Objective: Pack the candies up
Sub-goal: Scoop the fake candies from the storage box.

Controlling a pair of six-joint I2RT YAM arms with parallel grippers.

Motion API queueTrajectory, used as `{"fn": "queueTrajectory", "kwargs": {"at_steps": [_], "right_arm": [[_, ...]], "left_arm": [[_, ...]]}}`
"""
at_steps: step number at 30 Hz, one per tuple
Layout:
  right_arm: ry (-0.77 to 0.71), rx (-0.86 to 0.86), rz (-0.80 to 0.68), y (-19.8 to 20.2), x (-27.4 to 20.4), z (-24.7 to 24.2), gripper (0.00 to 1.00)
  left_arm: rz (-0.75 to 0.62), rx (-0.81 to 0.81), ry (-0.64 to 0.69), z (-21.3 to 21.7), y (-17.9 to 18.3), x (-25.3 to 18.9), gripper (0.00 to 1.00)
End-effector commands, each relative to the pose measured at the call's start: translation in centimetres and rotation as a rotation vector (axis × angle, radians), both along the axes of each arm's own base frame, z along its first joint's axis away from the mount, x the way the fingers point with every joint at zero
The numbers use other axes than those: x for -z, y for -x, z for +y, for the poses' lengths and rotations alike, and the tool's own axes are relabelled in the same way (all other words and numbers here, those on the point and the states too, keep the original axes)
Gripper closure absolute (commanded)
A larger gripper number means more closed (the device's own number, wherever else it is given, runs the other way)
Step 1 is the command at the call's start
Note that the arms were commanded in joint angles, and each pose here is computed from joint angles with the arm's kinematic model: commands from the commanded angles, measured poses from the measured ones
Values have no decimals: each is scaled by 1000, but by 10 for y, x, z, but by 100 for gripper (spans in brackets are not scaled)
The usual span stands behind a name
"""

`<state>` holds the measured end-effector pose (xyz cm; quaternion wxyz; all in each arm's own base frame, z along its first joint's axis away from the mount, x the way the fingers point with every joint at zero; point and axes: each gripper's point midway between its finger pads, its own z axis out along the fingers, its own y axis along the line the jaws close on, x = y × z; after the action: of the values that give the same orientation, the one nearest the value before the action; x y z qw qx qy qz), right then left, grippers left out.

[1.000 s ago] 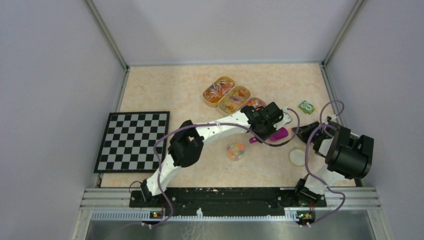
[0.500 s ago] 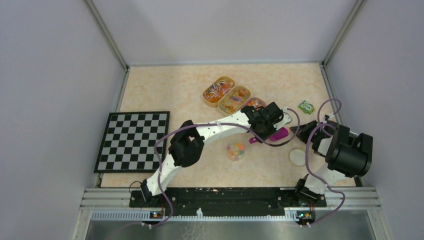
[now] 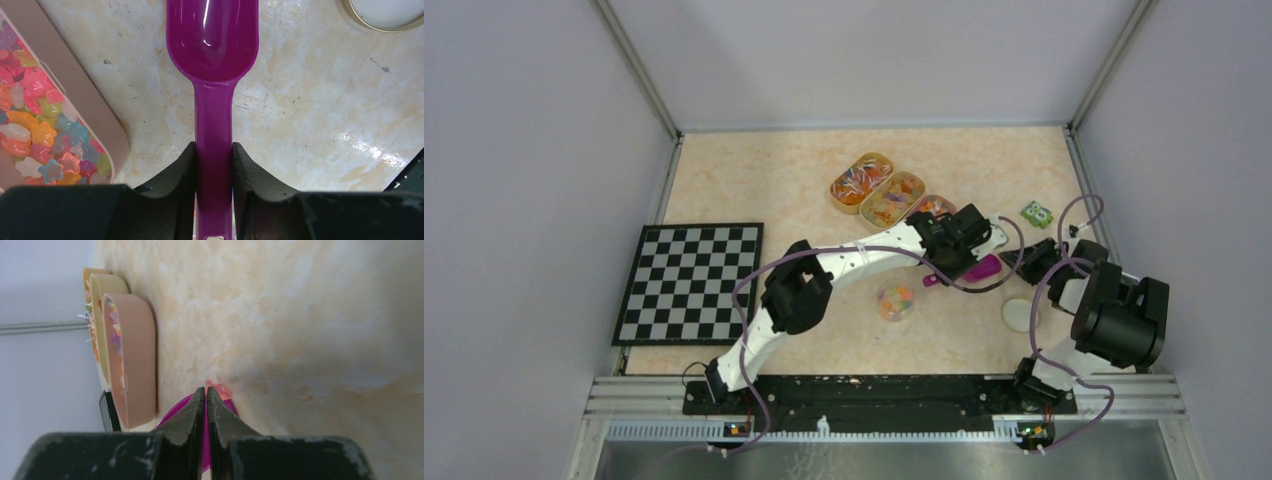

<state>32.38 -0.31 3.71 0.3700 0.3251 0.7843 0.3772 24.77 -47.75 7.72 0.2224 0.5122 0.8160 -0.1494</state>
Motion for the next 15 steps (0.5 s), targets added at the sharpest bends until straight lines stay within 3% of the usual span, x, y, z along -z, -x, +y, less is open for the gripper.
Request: {"fn": "queueTrajectory", "kwargs": {"at_steps": [1,7,15], "right_arm": [[-20,-77,-46,13,-15,18,96],[-23,-87,-41,16,-17,20,96],[149,45,-47,-19,-30,-22,97]], "left_arm": [[-36,-18,32,-8,-7,-8,100],[-35,-27,38,-7,-6,-10,100],[-54,-53,15,0,-10,-7,100]]}}
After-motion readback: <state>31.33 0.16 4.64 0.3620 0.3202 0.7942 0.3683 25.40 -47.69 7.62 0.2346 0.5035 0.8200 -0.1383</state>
